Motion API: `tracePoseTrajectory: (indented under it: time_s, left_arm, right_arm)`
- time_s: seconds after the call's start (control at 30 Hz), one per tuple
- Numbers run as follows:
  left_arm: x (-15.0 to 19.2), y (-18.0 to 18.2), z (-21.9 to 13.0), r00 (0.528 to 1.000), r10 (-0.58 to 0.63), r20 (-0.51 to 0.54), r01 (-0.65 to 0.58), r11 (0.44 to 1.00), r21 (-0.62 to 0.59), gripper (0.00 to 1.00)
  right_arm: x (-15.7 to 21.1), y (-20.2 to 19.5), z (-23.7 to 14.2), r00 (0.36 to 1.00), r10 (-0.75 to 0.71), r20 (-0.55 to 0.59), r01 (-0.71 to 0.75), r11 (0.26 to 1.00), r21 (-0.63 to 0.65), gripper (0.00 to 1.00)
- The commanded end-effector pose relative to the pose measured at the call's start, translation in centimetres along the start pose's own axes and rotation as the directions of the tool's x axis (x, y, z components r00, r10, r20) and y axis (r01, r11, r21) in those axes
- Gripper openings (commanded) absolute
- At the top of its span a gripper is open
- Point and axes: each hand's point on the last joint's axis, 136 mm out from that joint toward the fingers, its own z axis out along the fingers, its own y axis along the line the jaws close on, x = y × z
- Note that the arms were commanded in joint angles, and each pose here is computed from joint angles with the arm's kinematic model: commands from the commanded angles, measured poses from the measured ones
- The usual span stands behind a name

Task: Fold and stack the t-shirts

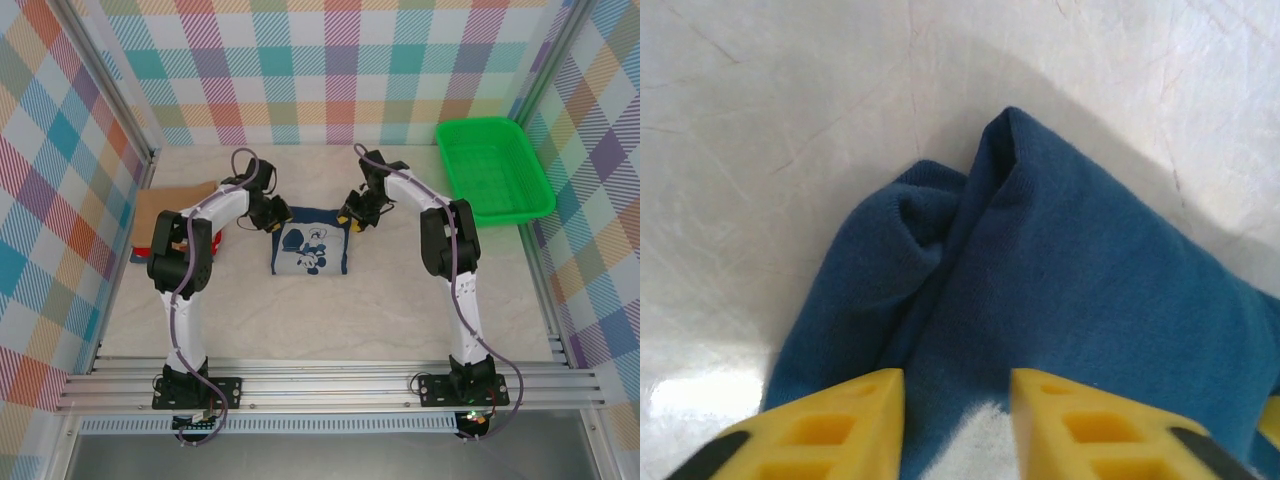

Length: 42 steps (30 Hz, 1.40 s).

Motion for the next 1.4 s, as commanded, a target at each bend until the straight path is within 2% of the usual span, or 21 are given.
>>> tracePoseTrajectory:
  time_s: [0.0, 0.13, 0.27, 0.43, 0.6, 0.67, 0.87, 0.97, 1.0, 1.13, 1.17, 1.27, 1.37]
  left_arm:
    - [0.0, -1.2, 0.4, 0.999, 0.038, -0.008, -0.038, 0.999, 0.021, 0.21]
    - [-0.4, -1.3, 0.0, 0.999, 0.051, 0.013, -0.051, 0.999, 0.010, 0.02]
    - [-1.0, -1.5, -2.0, 0.996, 0.068, 0.065, -0.067, 0.998, -0.007, 0.00]
    - [-1.0, -1.0, -6.0, 0.987, 0.049, 0.152, -0.046, 0.999, -0.027, 0.00]
    - [-0.1, -0.1, -8.2, 0.980, 0.033, 0.195, -0.027, 0.999, -0.035, 0.00]
    - [0.1, 0.6, -8.0, 0.981, 0.031, 0.190, -0.021, 0.998, -0.056, 0.00]
    - [0.5, 2.5, -4.6, 0.992, 0.020, 0.127, -0.005, 0.993, -0.117, 0.00]
    - [-0.3, 3.5, -3.5, 0.994, 0.024, 0.111, -0.005, 0.985, -0.175, 0.05]
    - [-0.8, 3.6, -3.8, 0.991, 0.030, 0.127, -0.005, 0.981, -0.193, 0.10]
    - [-2.1, 4.3, -6.9, 0.979, 0.032, 0.203, 0.020, 0.968, -0.251, 0.57]
    - [-2.0, 4.3, -7.6, 0.976, 0.034, 0.216, 0.020, 0.970, -0.242, 0.62]
    - [-0.2, 3.4, -7.6, 0.982, 0.027, 0.188, -0.003, 0.992, -0.128, 0.64]
    - [2.6, 4.0, -5.4, 0.996, 0.037, 0.082, -0.032, 0.998, -0.061, 0.62]
  right_arm:
    - [-0.3, 1.0, 0.2, 1.000, -0.002, -0.006, 0.001, 0.999, -0.032, 0.26]
    - [-0.5, 1.8, -0.2, 1.000, -0.017, 0.007, 0.017, 0.999, -0.046, 0.09]
    - [-0.7, 3.0, -1.0, 0.999, -0.041, 0.020, 0.042, 0.997, -0.067, 0.00]
    - [-0.3, 4.6, -1.7, 0.997, -0.075, 0.013, 0.076, 0.992, -0.097, 0.00]
    - [-0.1, 5.1, -1.8, 0.997, -0.078, 0.011, 0.078, 0.992, -0.096, 0.00]
    - [-0.2, 4.7, -1.2, 0.998, -0.064, -0.003, 0.064, 0.994, -0.084, 0.00]
    - [-0.9, 3.3, 1.7, 0.998, -0.034, -0.048, 0.032, 0.998, -0.045, 0.00]
    - [-1.2, 2.9, 2.1, 0.998, -0.036, -0.045, 0.035, 0.999, -0.025, 0.16]
    - [-1.3, 3.1, 1.9, 0.998, -0.044, -0.040, 0.043, 0.999, -0.029, 0.22]
    - [-1.3, 4.1, -0.7, 0.996, -0.093, 0.018, 0.093, 0.995, -0.026, 0.48]
    - [-1.4, 4.1, -1.4, 0.994, -0.100, 0.035, 0.101, 0.995, -0.022, 0.51]
    - [-0.9, 4.2, -3.2, 0.990, -0.121, 0.068, 0.123, 0.992, -0.016, 0.59]
    - [0.3, 4.1, -3.4, 0.993, -0.110, 0.046, 0.112, 0.993, -0.032, 0.56]
